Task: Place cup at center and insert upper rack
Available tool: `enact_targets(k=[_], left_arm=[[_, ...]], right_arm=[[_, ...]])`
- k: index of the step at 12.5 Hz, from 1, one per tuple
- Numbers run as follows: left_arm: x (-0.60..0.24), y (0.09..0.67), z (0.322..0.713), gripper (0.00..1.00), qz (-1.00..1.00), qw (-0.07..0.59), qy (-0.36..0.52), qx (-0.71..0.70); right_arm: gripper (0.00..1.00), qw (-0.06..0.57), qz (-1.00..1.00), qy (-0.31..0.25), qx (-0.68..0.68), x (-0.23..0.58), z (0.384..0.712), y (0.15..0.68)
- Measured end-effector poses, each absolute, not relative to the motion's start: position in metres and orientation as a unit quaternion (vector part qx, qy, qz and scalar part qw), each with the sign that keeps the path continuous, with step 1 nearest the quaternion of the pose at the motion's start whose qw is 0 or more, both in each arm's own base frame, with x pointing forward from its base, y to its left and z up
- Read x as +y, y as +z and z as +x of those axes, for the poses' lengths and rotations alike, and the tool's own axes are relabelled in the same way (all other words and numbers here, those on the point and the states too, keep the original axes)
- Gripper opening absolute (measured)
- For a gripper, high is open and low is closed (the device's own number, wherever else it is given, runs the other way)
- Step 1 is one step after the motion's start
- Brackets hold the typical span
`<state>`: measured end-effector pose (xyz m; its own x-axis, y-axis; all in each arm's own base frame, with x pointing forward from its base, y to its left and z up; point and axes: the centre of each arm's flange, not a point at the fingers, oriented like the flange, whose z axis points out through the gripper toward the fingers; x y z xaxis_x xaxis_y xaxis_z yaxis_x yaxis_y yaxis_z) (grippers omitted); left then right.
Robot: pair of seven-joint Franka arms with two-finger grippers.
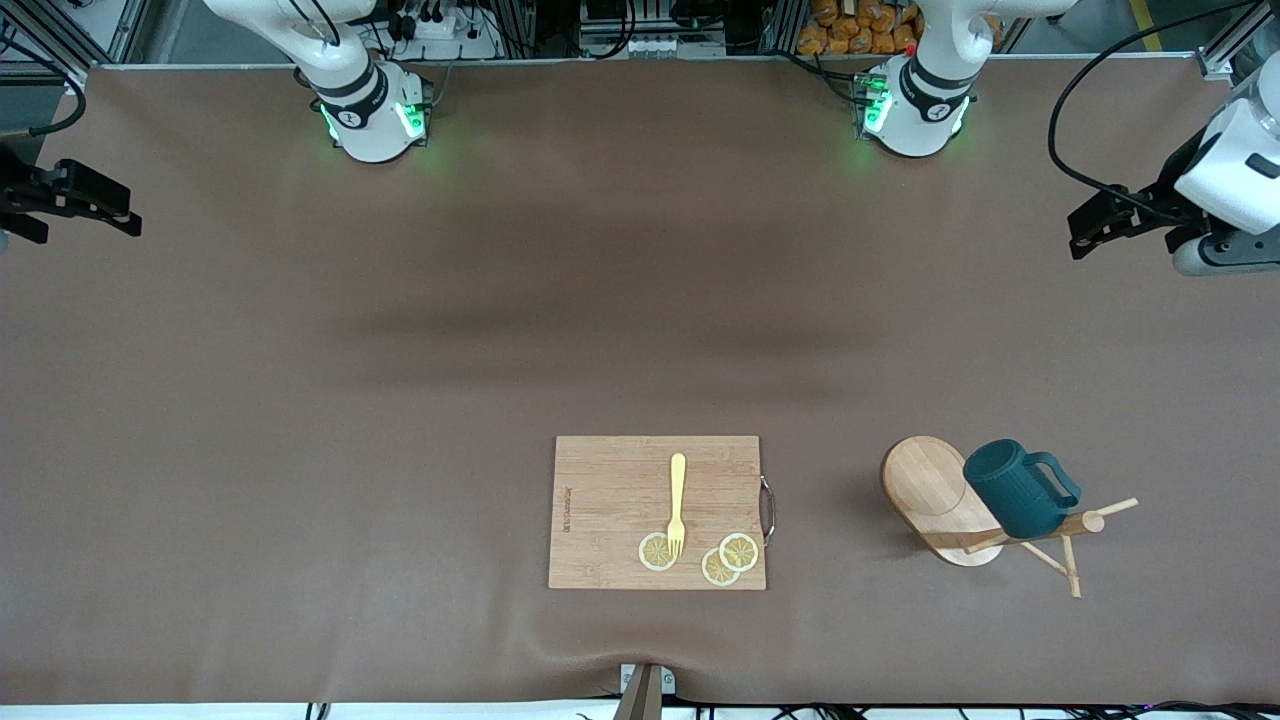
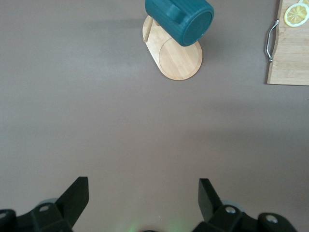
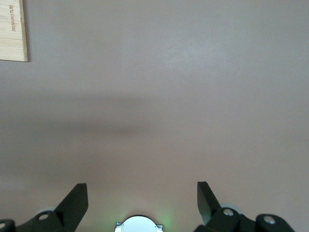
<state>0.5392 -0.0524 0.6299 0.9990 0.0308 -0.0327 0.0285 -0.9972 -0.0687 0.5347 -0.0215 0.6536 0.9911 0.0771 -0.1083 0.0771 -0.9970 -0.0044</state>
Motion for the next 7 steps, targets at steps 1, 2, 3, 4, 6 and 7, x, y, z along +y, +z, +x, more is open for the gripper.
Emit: enact_targets(k=[1, 2, 3, 4, 6, 7], left_arm=[[-0.0536, 0.6297, 0.539, 1.0, -0.999, 0.033, 0.017, -0.014], [-0.0547, 0.6292, 0.5383, 1.0, -0.999, 0.03, 0.02, -0.015], [-0.0557, 0.6281, 0.5367, 1.0, -0.999, 0.027, 0.027, -0.02], [-0.0564, 0.6271, 0.5353, 1.0, -0.999, 0.026, 0.033, -0.023], [-0.0598, 0.6247, 0.5316, 1.0, -0.998, 0.028, 0.047, -0.021], [-0.0623, 0.6244, 0.5309, 1.0, -0.998, 0.028, 0.049, -0.021]], right_arm=[[1.0, 0.0, -0.998, 0.053, -0.039, -0.0214, 0.5349, 0.6537], [1.0, 0.0, -0.998, 0.051, -0.039, -0.0212, 0.5353, 0.6541], [1.0, 0.001, -0.998, 0.049, -0.039, -0.0208, 0.5359, 0.6547], [1.0, 0.004, -0.998, 0.046, -0.039, -0.021, 0.5365, 0.6553], [1.0, 0.009, -0.998, 0.041, -0.036, -0.0238, 0.537, 0.6565], [1.0, 0.01, -0.999, 0.04, -0.035, -0.0252, 0.5369, 0.6567]])
